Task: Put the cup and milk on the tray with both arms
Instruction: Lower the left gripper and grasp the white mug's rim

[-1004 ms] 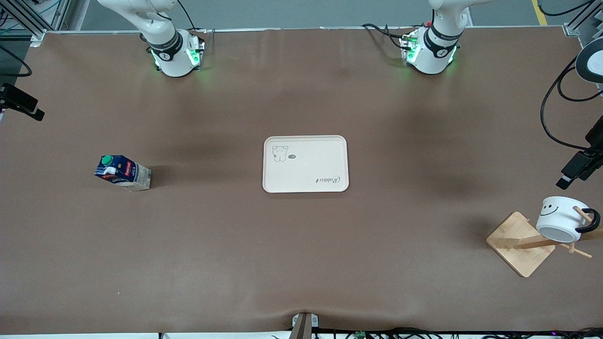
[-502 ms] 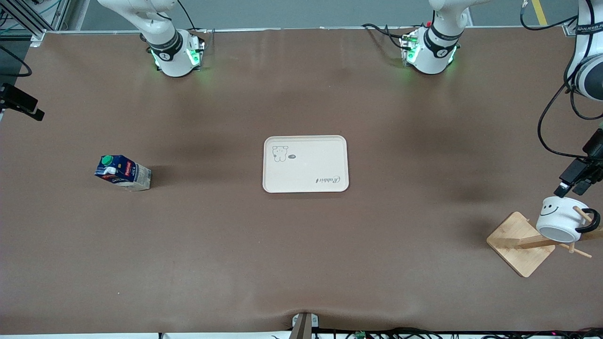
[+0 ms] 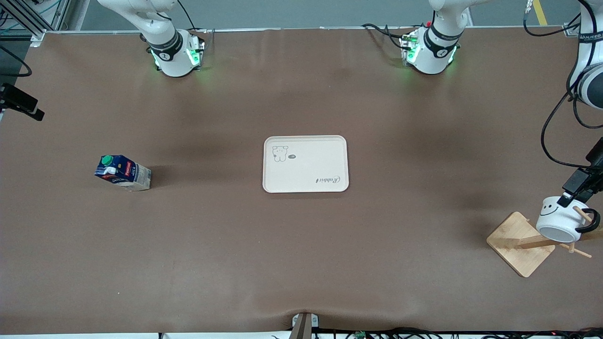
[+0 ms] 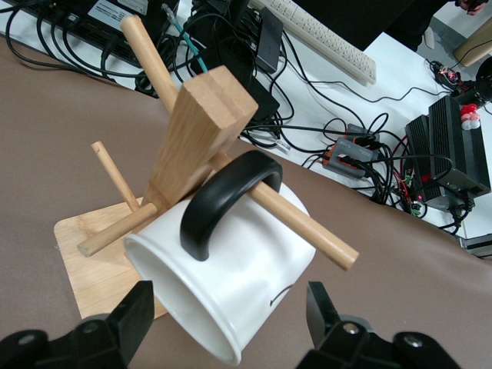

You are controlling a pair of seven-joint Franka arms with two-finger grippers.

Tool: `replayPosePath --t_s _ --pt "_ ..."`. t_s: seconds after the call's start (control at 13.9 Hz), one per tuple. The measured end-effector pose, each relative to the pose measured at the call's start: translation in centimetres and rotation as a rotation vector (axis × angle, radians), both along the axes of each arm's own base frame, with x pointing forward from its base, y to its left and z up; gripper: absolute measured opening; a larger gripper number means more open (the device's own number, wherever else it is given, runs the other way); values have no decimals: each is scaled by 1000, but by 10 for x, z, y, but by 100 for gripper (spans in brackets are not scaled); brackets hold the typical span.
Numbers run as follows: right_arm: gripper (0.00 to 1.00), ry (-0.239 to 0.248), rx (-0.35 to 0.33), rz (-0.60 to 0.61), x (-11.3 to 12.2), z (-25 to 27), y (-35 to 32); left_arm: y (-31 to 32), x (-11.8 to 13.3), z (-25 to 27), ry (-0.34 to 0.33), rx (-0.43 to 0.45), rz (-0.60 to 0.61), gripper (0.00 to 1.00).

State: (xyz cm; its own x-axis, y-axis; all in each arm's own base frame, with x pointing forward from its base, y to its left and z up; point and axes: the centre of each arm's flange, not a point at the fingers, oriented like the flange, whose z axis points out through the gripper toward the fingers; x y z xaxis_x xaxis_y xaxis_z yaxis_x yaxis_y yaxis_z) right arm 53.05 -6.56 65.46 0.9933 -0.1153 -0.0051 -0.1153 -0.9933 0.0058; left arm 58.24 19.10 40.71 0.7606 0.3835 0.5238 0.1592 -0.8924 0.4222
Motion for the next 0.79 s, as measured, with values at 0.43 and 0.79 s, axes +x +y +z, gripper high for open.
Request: replayPosePath --t_s 0.43,0.79 --pt "100 0 0 0 0 0 0 -10 9 -6 5 -5 -18 80" --pt "100 0 0 0 0 0 0 -16 13 -7 4 -6 -28 59"
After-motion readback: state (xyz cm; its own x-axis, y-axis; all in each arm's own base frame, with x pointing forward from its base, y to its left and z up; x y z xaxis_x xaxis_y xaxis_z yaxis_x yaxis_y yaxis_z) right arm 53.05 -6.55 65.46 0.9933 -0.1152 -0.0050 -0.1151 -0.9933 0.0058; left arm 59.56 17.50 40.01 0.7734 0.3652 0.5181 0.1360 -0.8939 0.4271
